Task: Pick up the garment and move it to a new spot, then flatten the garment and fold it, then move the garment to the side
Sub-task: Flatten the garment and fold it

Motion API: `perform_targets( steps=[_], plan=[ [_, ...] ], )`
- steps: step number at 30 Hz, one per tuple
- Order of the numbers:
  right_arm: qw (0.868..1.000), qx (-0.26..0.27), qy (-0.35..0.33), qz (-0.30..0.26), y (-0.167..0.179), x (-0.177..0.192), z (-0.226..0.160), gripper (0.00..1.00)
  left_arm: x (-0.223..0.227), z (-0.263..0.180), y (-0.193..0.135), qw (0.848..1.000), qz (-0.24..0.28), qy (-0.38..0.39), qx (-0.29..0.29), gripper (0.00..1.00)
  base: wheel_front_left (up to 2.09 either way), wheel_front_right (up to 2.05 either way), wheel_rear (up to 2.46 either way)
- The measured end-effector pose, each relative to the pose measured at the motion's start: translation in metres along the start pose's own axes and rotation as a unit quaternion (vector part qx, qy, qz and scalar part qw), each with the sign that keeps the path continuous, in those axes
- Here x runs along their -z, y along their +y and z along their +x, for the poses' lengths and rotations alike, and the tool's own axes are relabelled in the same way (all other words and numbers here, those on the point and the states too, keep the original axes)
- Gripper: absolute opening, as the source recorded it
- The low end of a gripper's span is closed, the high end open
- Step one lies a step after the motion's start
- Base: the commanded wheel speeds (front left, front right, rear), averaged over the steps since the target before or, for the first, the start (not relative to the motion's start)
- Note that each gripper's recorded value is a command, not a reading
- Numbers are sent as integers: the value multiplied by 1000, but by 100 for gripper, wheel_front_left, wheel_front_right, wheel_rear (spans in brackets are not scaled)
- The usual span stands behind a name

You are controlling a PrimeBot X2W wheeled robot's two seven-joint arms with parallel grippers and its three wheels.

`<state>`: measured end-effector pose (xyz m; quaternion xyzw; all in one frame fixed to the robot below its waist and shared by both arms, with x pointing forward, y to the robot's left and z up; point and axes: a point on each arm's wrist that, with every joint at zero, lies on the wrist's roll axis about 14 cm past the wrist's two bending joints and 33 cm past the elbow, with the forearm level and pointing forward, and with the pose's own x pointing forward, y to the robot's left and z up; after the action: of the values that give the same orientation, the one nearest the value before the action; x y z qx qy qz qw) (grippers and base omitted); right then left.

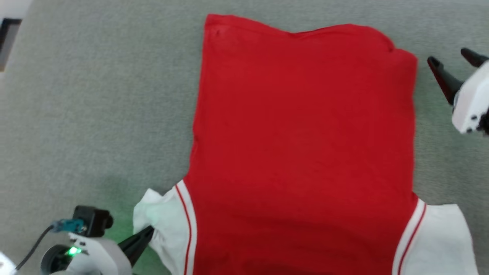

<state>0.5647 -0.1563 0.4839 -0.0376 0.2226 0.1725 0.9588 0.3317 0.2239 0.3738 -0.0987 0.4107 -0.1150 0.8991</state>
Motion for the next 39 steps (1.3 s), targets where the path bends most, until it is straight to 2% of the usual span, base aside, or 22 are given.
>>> perform_targets(
  steps=[7, 14, 16, 17, 21, 28, 39],
  plan=[
    [995, -6, 101, 9, 9, 20, 54, 100, 1, 1, 1, 1000, -12, -5, -1, 0, 0, 0, 0],
    [973, -16, 225, 49, 20, 57, 84, 100, 6, 0, 4, 1000, -29, -7, -4, 0, 0, 0, 0],
    [966, -16, 254, 53, 22, 62, 89, 19, 9, -1, 7, 999, -34, -6, -7, 0, 0, 0, 0],
    [963, -16, 265, 54, 23, 63, 91, 0, 10, -1, 8, 999, -35, -6, -10, 0, 0, 0, 0],
    [956, -16, 287, 50, 27, 65, 96, 0, 12, -3, 13, 999, -40, -9, -18, 0, 0, 0, 0],
    [962, -6, 271, 15, 24, 53, 88, 0, 9, 1, 13, 999, -37, -17, -15, 0, 0, 0, 0],
    [966, -3, 255, -29, -1, 46, 26, 0, -6, 1, 7, 1000, -7, -27, -6, 0, 0, 0, 0]
  ],
)
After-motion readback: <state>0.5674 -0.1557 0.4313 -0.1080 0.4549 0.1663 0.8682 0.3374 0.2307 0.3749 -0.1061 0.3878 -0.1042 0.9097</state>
